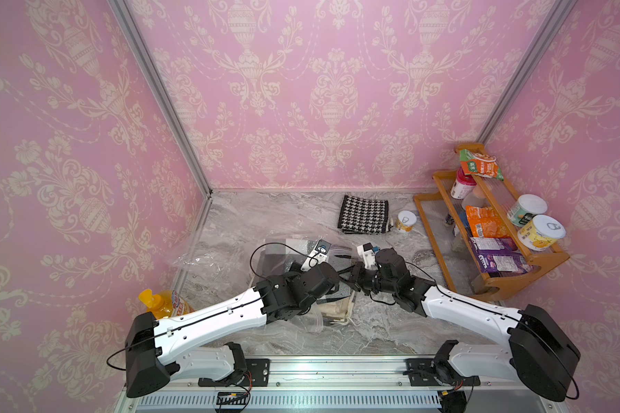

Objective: Take the scarf out of the vacuum bag
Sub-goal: Take out the scarf from the vacuum bag.

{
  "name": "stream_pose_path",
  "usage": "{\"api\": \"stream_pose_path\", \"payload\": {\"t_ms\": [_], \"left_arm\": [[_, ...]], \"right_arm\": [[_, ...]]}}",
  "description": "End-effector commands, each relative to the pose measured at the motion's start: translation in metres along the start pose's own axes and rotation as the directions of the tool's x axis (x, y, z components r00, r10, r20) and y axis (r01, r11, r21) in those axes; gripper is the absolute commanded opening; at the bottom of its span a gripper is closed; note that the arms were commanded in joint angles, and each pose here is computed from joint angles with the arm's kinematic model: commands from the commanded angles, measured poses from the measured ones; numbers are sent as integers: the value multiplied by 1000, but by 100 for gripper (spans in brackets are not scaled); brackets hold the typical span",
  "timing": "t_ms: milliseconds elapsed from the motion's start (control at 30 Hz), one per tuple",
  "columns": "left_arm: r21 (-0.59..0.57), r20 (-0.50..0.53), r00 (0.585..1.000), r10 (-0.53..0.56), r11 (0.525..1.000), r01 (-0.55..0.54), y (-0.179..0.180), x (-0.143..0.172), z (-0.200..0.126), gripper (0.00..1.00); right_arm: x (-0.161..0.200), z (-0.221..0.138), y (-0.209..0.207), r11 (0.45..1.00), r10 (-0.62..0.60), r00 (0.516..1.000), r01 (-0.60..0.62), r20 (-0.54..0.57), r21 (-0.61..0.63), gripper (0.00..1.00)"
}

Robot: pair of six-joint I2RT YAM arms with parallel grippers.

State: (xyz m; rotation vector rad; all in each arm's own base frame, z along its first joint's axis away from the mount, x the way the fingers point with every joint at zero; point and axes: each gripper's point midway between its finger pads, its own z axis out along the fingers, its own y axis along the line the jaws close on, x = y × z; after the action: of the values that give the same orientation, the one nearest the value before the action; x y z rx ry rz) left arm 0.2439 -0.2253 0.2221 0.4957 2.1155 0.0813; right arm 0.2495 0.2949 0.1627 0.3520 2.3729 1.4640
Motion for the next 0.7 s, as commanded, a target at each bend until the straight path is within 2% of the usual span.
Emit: {"api": "stream_pose_path", "payload": {"t_ms": [0, 200, 400, 500, 667], "left_arm": [[-22, -1, 1000, 22, 1000, -22, 0, 3, 3, 0], [-30, -11, 999, 31, 999, -31, -3, 4, 7, 0], [-37, -18, 999, 31, 999, -32, -5, 5, 12, 0], [-38, -22, 999, 32, 999, -32, -7, 6, 15, 0], [-38, -25, 999, 35, 999, -36, -7, 5, 17, 0]], "right_arm": [[3, -14, 21, 998, -44, 999, 43, -15, -46, 0], [13, -41, 20, 988, -146, 988, 149, -54, 50, 0], [24, -65, 2, 957, -213, 968, 234, -134, 173, 0], [26, -78, -11, 926, -238, 954, 280, -183, 252, 0], [18, -106, -35, 831, -284, 933, 355, -221, 429, 0]]}}
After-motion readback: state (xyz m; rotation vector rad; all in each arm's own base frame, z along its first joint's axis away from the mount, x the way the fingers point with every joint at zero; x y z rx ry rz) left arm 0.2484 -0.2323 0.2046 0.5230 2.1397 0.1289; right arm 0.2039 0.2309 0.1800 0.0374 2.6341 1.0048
